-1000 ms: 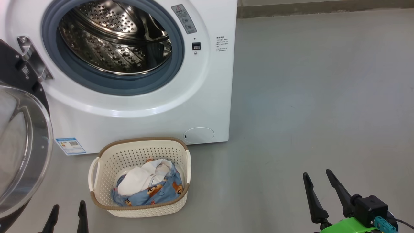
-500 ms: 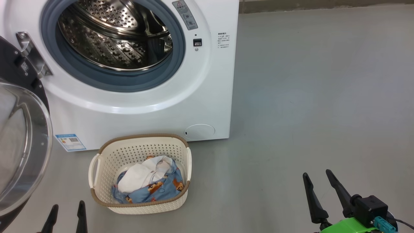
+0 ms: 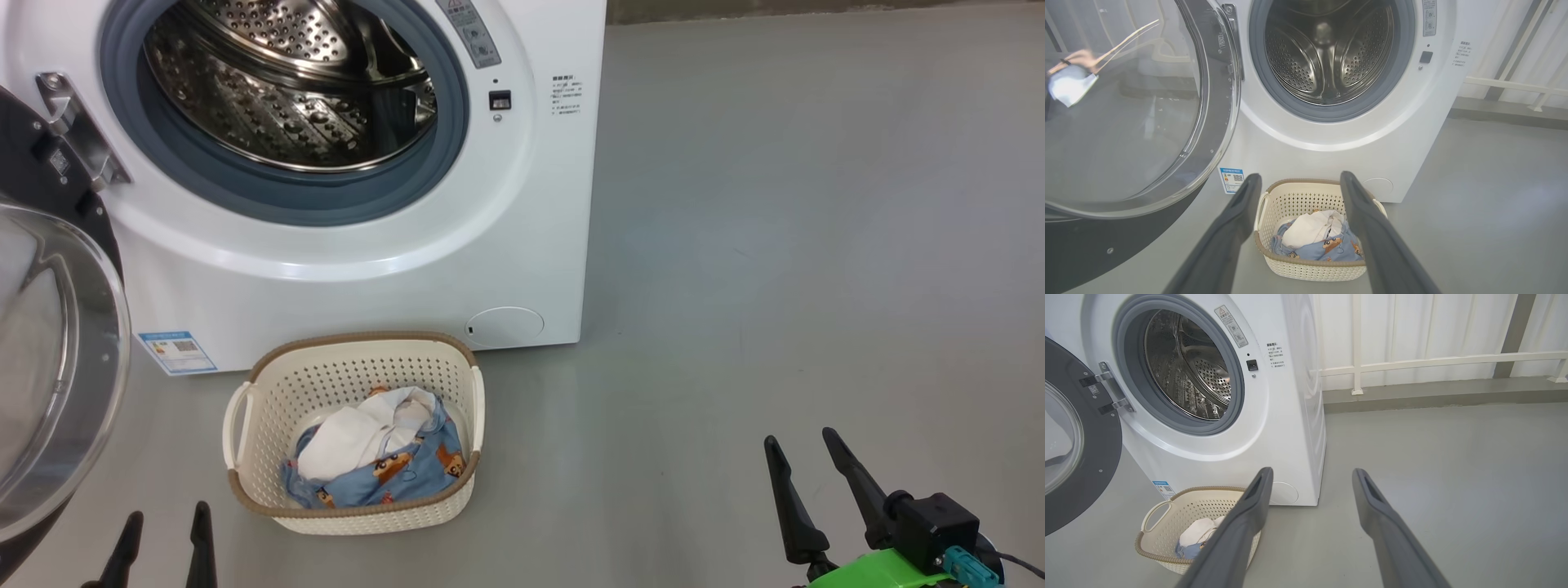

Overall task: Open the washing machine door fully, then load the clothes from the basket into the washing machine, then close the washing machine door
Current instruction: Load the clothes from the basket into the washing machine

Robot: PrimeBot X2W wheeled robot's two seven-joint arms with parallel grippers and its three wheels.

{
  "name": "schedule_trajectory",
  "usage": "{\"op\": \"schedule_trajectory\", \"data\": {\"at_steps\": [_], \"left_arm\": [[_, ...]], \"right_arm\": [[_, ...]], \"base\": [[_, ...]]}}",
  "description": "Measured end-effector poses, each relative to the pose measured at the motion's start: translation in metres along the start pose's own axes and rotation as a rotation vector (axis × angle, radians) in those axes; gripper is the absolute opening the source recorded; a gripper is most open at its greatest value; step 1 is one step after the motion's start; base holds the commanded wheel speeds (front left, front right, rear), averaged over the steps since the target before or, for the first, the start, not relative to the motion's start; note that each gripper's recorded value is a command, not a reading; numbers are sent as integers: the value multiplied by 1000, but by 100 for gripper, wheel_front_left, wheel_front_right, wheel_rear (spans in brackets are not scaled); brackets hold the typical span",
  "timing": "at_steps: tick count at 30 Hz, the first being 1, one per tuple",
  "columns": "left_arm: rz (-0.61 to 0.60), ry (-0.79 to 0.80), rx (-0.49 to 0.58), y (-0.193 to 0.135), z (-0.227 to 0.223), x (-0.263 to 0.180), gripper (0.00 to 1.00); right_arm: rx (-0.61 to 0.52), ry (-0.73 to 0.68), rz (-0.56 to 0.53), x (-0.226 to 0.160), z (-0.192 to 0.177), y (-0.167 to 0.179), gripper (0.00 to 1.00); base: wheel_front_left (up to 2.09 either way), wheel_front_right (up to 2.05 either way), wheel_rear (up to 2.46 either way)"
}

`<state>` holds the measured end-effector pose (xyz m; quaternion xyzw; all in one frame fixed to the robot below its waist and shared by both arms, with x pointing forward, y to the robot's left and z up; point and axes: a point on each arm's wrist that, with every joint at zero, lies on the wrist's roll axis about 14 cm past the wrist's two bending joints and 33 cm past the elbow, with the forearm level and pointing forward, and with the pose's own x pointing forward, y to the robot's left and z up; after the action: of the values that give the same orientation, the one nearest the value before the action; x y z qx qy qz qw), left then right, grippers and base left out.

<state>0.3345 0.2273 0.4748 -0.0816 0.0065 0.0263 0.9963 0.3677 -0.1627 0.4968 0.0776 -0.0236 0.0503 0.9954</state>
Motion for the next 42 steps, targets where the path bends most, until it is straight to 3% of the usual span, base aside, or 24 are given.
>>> {"op": "schedule_trajectory", "data": {"at_steps": [23,42], "left_arm": [[30,-4,4,10,2,9,100],[13,9,-13,2,-3,8,100]], "right_arm": [[4,24,6,5,-9,2,100],[5,32,3,3,-11,1,100]], "base": [[144,-144,0],[12,-12,0]]}}
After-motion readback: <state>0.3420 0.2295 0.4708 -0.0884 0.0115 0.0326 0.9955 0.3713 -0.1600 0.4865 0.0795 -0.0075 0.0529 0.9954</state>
